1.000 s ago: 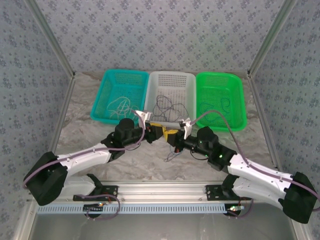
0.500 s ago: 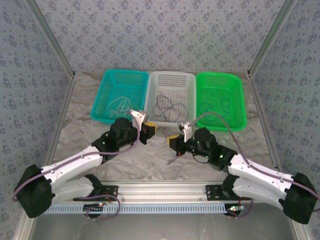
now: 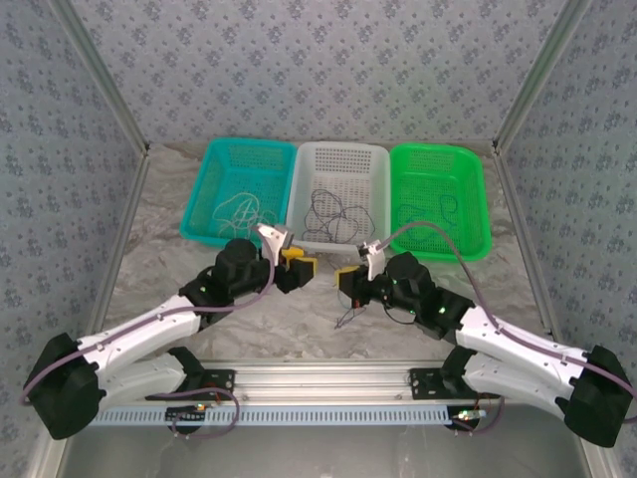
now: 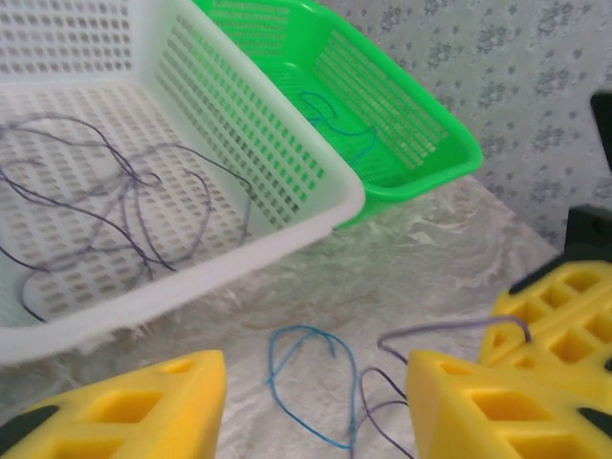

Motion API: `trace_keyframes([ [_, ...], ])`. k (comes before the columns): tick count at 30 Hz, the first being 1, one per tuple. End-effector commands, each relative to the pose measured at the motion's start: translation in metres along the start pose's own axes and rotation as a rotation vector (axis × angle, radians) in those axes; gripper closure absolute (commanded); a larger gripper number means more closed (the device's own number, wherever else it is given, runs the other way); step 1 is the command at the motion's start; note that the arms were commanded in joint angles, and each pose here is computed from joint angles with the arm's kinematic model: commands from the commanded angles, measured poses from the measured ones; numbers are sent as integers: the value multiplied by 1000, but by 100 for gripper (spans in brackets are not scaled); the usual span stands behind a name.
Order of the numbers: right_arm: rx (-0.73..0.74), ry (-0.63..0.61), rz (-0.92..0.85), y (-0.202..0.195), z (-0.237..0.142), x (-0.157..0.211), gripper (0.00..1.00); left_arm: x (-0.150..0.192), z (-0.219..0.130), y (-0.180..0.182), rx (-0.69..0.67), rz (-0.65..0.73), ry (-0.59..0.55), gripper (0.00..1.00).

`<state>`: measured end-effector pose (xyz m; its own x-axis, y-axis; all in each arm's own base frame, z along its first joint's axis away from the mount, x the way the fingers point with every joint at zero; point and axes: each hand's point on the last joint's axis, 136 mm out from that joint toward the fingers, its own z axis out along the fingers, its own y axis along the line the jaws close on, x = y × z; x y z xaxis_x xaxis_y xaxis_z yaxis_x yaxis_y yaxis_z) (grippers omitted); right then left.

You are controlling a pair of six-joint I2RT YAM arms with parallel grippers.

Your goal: Untangle the cables

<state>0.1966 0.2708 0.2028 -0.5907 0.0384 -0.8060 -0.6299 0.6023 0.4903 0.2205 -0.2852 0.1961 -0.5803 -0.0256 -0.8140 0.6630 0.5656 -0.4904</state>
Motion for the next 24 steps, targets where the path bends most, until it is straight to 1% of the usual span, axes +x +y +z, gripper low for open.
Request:
trace_keyframes([
  [1,1,-91,-7,4,-3,-25,100,-3,4,-28,147,-82,-13,41],
  [3,3,-104,-16,7,-4,-34,100,5,7,-28,133,-62,15,35],
  [6,-18,-108,-52,20,-10,-50,100,16,9,-25,108,-42,39,32],
  [11,-32,-127,-112,36,-24,-74,100,29,0,-17,86,-42,19,31],
  [15,-68,-179,-152,56,-41,-101,100,35,-10,-9,50,-13,16,30],
  [19,-105,-189,-179,74,-51,-120,100,30,-13,-12,58,12,-5,29],
  [24,-153,-207,-198,92,-57,-137,100,11,-14,-21,87,45,-73,28],
])
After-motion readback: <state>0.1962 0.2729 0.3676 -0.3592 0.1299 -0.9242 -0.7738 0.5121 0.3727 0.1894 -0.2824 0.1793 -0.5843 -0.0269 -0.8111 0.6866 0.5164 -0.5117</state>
